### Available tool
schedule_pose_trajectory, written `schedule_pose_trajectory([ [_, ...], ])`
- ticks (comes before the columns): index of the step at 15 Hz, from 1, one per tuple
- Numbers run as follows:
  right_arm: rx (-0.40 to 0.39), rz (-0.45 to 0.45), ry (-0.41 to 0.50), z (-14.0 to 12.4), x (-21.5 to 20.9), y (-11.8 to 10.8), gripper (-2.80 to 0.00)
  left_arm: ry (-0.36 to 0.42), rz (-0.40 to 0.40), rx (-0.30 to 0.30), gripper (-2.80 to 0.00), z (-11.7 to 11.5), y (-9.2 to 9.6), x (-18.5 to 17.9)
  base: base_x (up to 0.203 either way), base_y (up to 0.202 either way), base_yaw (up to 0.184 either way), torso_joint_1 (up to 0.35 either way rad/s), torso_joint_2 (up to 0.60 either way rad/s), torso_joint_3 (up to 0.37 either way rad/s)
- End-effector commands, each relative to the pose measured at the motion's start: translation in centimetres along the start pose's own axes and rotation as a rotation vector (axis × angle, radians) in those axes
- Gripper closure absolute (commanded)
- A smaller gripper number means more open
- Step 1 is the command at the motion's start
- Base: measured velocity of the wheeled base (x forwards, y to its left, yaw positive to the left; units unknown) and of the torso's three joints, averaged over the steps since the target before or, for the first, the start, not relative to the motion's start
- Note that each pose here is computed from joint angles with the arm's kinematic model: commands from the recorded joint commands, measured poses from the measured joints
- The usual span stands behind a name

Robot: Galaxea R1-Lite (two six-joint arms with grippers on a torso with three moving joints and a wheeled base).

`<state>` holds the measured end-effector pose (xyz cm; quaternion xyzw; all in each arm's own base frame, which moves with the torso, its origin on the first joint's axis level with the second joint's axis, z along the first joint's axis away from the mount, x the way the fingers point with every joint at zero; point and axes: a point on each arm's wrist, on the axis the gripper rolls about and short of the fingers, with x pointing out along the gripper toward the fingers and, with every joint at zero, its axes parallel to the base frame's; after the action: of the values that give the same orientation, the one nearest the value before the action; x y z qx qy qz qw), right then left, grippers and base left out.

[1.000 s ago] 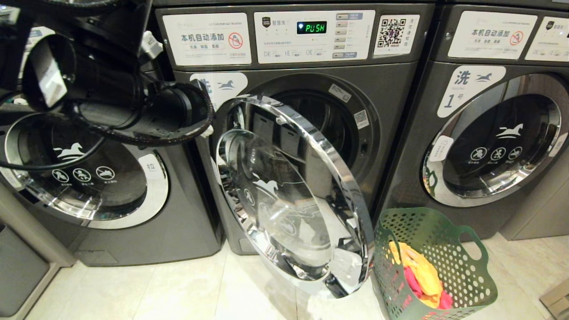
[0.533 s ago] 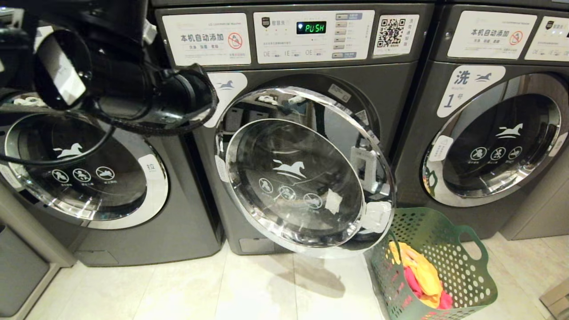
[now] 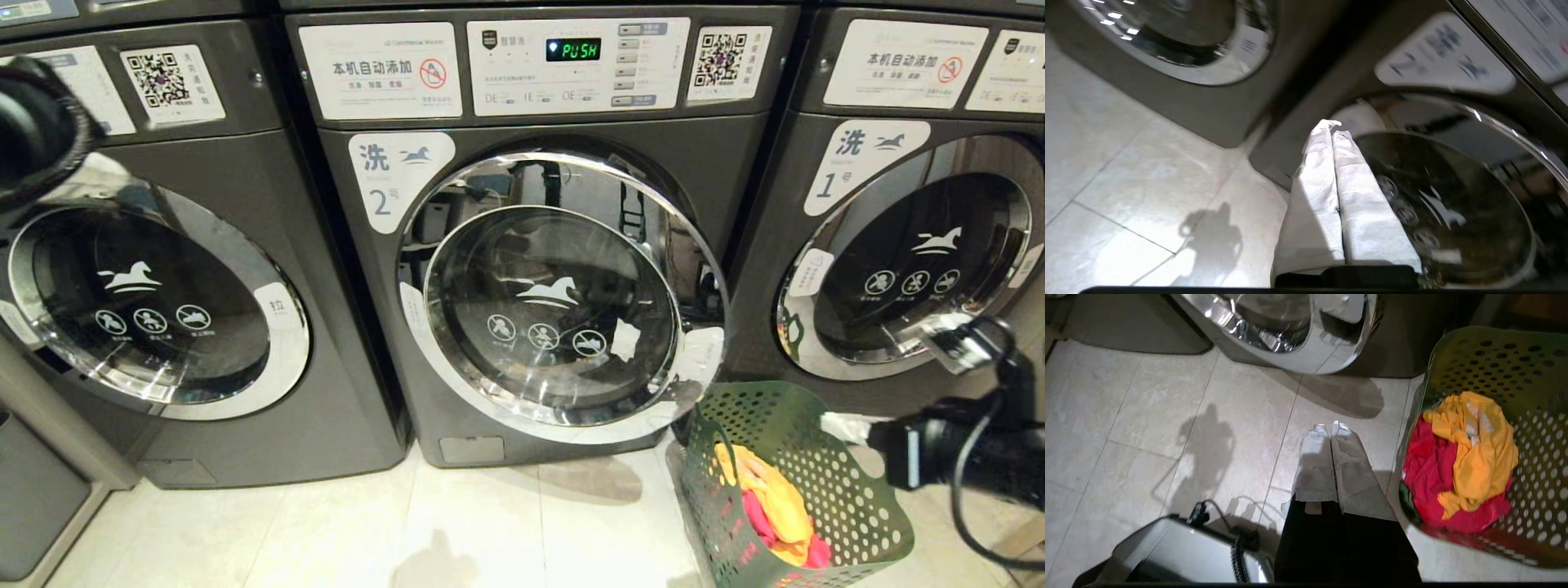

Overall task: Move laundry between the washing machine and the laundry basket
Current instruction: Close the washing machine door with the left hand, then press the washing machine door tightly with the right hand

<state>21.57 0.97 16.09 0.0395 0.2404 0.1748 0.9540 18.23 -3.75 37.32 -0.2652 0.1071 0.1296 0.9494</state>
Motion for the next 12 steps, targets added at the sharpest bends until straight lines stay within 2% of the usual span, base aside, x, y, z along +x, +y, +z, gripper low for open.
schedule_pose_trajectory([
  [1, 0.01, 0.004, 0.03, -0.4, 8.2, -2.9, 0.0, -0.136, 0.197, -0.09, 0.0, 1.7, 5.2, -2.6, 0.0, 0.0, 0.0, 0.0, 0.0, 0.0],
  [3, -0.009, 0.009, -0.033, 1.0, 11.0, -3.9, 0.0, -0.184, 0.346, -0.135, 0.0, -0.1, 9.2, -5.4, 0.0, 0.0, 0.0, 0.0, 0.0, 0.0],
  [5, -0.013, 0.04, -0.051, 1.5, 12.8, -4.4, 0.0, -0.202, 0.415, -0.158, 0.0, -3.1, 11.6, -8.3, 0.0, 0.0, 0.0, 0.0, 0.0, 0.0],
  [6, -0.017, 0.089, -0.052, 1.6, 13.3, -4.4, 0.0, -0.208, 0.441, -0.166, 0.0, -4.4, 12.4, -9.5, 0.0, 0.0, 0.0, 0.0, 0.0, 0.0],
  [8, -0.026, 0.127, -0.048, 1.6, 14.4, -4.2, 0.0, -0.199, 0.5, -0.177, 0.0, -6.2, 13.5, -10.7, 0.0, 0.0, 0.0, 0.0, 0.0, 0.0],
  [12, -0.043, 0.139, -0.069, 2.4, 16.5, -4.2, 0.0, -0.186, 0.504, -0.174, 0.0, -6.1, 13.5, -10.2, 0.0, 0.0, 0.0, 0.0, 0.0, 0.0],
])
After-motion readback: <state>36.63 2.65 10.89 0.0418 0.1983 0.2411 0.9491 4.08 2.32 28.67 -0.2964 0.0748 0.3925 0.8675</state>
